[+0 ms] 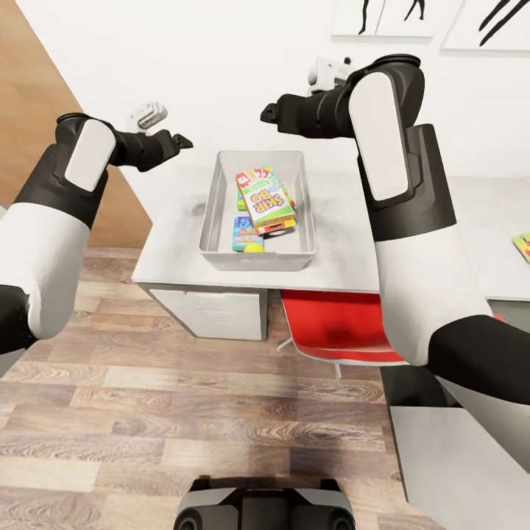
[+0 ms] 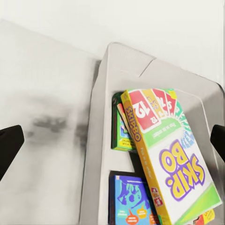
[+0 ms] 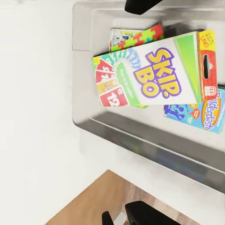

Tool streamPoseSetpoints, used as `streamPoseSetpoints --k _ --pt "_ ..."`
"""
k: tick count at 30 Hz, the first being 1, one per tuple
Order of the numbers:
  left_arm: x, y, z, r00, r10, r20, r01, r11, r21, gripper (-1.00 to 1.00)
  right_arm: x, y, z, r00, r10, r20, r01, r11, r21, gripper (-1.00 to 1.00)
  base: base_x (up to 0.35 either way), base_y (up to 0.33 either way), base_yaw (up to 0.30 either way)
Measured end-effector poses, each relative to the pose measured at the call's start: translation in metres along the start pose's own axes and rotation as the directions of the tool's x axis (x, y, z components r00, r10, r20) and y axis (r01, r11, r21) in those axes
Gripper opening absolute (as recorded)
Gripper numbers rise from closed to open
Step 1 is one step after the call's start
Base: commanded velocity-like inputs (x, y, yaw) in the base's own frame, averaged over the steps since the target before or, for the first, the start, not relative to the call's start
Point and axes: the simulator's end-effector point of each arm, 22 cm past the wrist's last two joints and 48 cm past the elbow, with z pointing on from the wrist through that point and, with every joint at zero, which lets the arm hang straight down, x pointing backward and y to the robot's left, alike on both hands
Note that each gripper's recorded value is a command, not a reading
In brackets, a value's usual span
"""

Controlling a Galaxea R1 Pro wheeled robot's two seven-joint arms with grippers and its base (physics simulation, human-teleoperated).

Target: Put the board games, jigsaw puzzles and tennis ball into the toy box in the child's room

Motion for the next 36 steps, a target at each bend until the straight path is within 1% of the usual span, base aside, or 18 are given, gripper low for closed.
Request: streamPoseSetpoints --k 11,17,22,28,36 --pt "-0.011 -0.008 -0.011 1.0 0.001 0.011 -0.001 1.0 0.015 1.0 -0.007 0.003 -0.008 1.0 0.0 0.012 0.0 1.0 0.0 1.0 0.0 0.0 0.0" --pt "-0.021 -0.012 -0.019 0.999 -0.018 0.031 0.017 0.999 0.033 1.0 -0.004 0.002 -0.011 1.0 0.003 0.01 -0.003 1.0 0.008 1.0 0.0 0.0 0.0" --pt "-0.025 -0.016 -0.026 0.999 -0.02 0.044 0.018 0.999 0.045 1.0 -0.003 0.002 -0.014 1.0 0.005 0.012 -0.005 1.0 0.016 1.0 0.0 0.0 0.0" --pt "-0.029 -0.021 -0.034 0.998 -0.017 0.058 0.014 0.998 0.057 1.0 -0.009 0.002 -0.021 1.0 0.004 0.025 -0.005 1.0 0.02 1.0 0.0 0.0 0.0" --pt "-0.025 -0.028 -0.046 0.998 0.001 0.066 -0.006 0.997 0.076 1.0 -0.013 0.005 -0.034 0.998 0.004 0.056 -0.005 1.0 0.015 1.0 0.0 0.0 0.0"
